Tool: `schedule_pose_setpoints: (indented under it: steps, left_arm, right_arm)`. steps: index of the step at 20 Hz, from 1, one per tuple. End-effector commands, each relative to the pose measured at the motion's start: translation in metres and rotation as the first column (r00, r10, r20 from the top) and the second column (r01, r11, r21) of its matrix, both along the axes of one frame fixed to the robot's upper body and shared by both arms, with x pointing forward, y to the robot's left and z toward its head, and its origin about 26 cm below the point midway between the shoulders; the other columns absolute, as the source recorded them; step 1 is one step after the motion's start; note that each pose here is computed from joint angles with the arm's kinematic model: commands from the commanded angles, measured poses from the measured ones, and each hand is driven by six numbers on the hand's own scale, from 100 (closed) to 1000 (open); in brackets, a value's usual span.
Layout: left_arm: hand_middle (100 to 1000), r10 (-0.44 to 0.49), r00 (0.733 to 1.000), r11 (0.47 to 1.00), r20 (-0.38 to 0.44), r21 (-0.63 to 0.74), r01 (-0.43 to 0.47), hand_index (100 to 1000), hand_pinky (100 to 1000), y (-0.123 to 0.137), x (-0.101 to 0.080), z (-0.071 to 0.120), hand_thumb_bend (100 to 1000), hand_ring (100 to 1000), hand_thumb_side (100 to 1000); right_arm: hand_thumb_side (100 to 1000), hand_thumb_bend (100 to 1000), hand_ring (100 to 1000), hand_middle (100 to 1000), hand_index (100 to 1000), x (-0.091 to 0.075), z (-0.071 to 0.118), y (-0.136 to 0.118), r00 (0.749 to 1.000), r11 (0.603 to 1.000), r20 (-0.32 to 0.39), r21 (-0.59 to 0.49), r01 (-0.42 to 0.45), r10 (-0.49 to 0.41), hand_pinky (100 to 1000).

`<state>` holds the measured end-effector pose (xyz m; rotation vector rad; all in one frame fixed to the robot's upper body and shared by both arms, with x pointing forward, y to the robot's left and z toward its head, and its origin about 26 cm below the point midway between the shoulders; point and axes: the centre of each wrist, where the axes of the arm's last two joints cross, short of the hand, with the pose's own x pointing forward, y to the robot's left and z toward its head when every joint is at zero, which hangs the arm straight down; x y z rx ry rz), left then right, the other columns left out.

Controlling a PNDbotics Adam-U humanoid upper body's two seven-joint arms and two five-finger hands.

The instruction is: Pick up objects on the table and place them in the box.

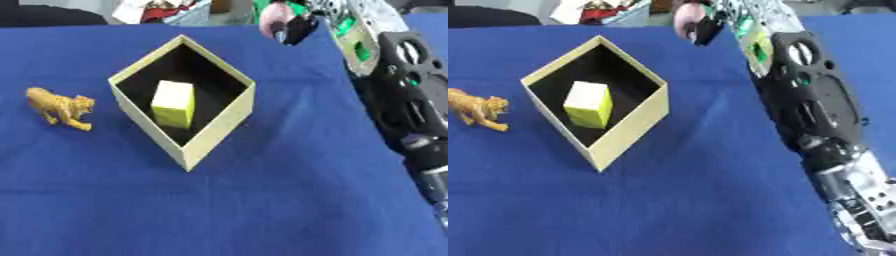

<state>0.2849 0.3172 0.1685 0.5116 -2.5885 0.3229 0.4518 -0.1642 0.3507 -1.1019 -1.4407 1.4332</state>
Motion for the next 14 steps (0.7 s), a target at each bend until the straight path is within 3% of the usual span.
schedule_pose_setpoints:
  steps: [1,7,14]
  left_arm:
    - [666,-0.007,1.0,1.0,0.027,0.016,0.006,754,730,0.0,-0.002,0.008,224,712,883]
    - [667,-0.009,1.0,1.0,0.025,0.015,0.009,754,730,-0.001,-0.002,0.008,224,712,884]
    - [667,-0.011,1.0,1.0,0.023,0.013,0.011,753,730,-0.001,-0.002,0.008,223,712,884]
  right_arm:
    - [100,100,918,734,790,-0.013,0.022,0.016,0.996,0.998,0.055,-0.001,-0.07,0.07,877]
    - [100,100,920,737,792,-0.025,0.024,0.045,0.985,0.986,0.054,-0.033,-0.165,0.166,879]
    - [100,100,924,737,796,-0.022,0.014,0.062,0.974,0.973,-0.027,-0.05,-0.226,0.225,881]
